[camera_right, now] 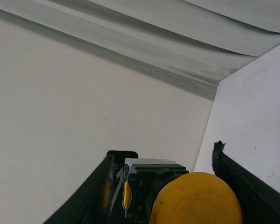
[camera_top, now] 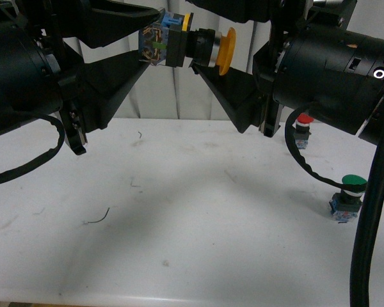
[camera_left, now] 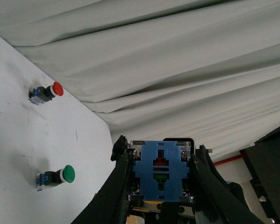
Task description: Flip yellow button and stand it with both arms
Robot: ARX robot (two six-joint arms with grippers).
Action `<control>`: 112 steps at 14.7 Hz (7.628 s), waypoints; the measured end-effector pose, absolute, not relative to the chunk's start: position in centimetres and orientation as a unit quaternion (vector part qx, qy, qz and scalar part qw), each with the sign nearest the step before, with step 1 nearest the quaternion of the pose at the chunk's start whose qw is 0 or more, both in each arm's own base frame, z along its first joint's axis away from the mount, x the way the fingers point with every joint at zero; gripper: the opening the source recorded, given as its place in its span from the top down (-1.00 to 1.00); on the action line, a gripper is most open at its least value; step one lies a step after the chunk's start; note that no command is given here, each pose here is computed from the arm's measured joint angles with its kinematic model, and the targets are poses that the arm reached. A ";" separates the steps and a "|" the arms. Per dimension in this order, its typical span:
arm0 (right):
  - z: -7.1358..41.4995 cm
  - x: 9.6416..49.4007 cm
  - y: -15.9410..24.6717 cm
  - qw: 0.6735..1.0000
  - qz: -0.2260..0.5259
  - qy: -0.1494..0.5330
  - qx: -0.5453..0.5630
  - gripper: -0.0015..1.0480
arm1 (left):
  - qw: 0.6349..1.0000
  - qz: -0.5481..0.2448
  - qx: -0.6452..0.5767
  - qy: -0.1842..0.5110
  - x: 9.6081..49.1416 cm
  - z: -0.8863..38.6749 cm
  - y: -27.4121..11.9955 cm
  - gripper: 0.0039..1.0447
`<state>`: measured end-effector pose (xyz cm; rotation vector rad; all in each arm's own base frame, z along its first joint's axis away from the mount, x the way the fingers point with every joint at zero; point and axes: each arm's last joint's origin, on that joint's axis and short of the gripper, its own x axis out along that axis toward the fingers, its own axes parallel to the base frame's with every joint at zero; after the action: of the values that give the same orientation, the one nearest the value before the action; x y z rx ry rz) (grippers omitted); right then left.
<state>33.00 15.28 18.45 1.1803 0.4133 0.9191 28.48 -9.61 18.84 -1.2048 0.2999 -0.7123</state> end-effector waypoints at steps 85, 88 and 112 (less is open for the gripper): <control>14.2 49.9 -0.9 0.923 0.058 0.374 -0.074 0.34 | 1.000 0.000 -0.007 0.001 9.8 16.6 0.0 -0.88; 12.9 50.4 0.5 0.919 0.035 0.388 -0.057 0.34 | 1.000 0.000 -0.007 0.001 9.8 16.6 0.0 -0.88; 9.1 51.5 2.1 0.907 0.026 0.411 -0.089 -0.33 | 1.000 0.000 -0.007 0.001 9.8 16.6 0.0 -0.88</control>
<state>51.51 2.15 9.09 -0.1832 0.8483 0.0535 9.77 0.00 16.58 -0.0139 0.0029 0.0004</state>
